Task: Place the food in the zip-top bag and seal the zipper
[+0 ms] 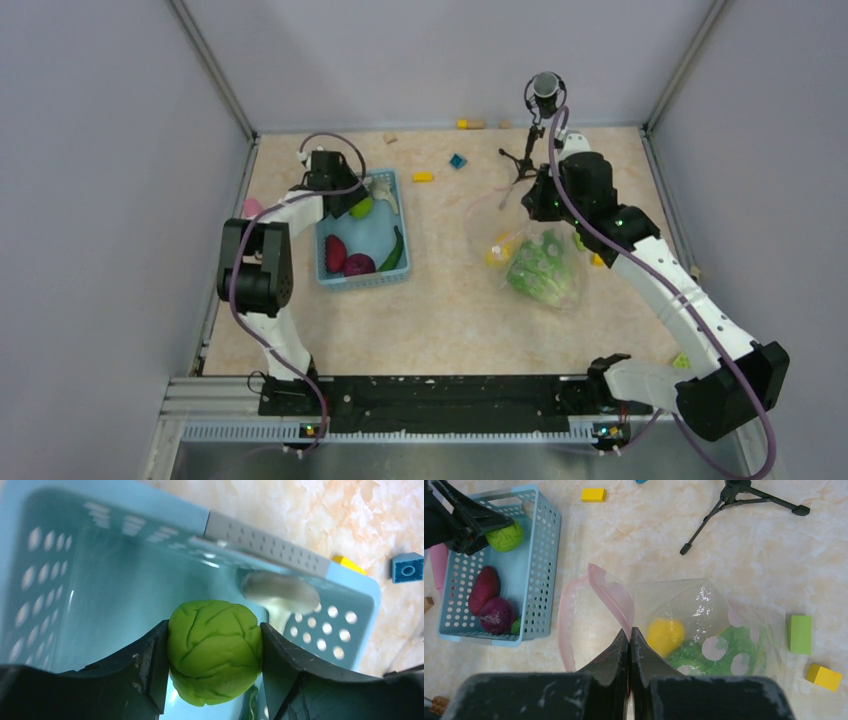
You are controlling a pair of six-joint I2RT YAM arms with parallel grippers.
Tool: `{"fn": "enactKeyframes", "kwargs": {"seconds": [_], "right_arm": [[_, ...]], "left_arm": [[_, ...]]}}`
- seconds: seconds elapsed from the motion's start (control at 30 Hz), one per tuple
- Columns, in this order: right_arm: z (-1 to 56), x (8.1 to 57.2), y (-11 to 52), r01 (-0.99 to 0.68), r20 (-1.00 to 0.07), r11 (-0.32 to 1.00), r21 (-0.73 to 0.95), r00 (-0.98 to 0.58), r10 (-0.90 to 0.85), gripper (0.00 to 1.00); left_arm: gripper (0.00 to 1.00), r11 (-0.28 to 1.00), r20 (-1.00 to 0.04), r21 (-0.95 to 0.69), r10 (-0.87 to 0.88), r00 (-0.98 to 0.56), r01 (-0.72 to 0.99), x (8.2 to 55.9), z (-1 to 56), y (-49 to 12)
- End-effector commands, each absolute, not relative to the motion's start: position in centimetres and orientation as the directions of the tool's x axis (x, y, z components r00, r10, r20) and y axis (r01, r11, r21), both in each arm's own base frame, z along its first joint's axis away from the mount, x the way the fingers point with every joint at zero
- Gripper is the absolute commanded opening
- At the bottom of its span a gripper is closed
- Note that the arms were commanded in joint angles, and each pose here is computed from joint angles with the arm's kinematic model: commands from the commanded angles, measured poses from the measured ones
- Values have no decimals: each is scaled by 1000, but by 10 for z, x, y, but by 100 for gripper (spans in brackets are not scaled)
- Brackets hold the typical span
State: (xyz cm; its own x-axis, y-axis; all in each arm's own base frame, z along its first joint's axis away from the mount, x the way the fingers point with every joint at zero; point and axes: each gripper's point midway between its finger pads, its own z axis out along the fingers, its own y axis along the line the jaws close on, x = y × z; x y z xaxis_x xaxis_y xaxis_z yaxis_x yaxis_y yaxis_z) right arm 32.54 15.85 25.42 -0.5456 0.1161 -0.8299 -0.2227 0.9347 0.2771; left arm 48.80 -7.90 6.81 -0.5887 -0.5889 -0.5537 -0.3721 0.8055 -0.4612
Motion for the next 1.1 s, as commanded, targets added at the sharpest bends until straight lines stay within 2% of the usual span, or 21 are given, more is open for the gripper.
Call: {"fn": "enactKeyframes", "kwargs": {"seconds": [0.0,0.17,0.3,0.37,0.5,0.7,0.83,1.07], "right_arm": [[274,322,160,-258,-861,925,280,-493,123,0],[276,316,160,-254,-856,916,310,-495,152,0],[274,308,167,-284,-842,895,344,-514,161,0],[274,305,171,-298,-836,884,359,-524,162,0],[277,300,178,-337,-831,860,383,-533,161,0],[285,293,187,-386,-833,823,416,-526,174,0],[292,288,192,-401,-823,794,456,-530,205,0],[308,269,206,-473,-807,712,518,-546,225,0]], "left_arm": [[26,794,-614,-522,-603,-509,-312,474,137,-76],[24,773,-595,-581,-616,-515,-254,445,168,-87],[24,734,-606,-680,-557,-568,5,423,209,-140],[24,707,-643,-685,-472,-604,177,407,236,-182],[24,653,-773,-583,-264,-576,483,366,278,-259],[25,510,-888,-446,-153,-433,735,315,316,-315],[25,392,-922,-386,-127,-367,835,285,324,-340],[25,389,-943,-331,-109,-314,860,276,318,-358]]}}
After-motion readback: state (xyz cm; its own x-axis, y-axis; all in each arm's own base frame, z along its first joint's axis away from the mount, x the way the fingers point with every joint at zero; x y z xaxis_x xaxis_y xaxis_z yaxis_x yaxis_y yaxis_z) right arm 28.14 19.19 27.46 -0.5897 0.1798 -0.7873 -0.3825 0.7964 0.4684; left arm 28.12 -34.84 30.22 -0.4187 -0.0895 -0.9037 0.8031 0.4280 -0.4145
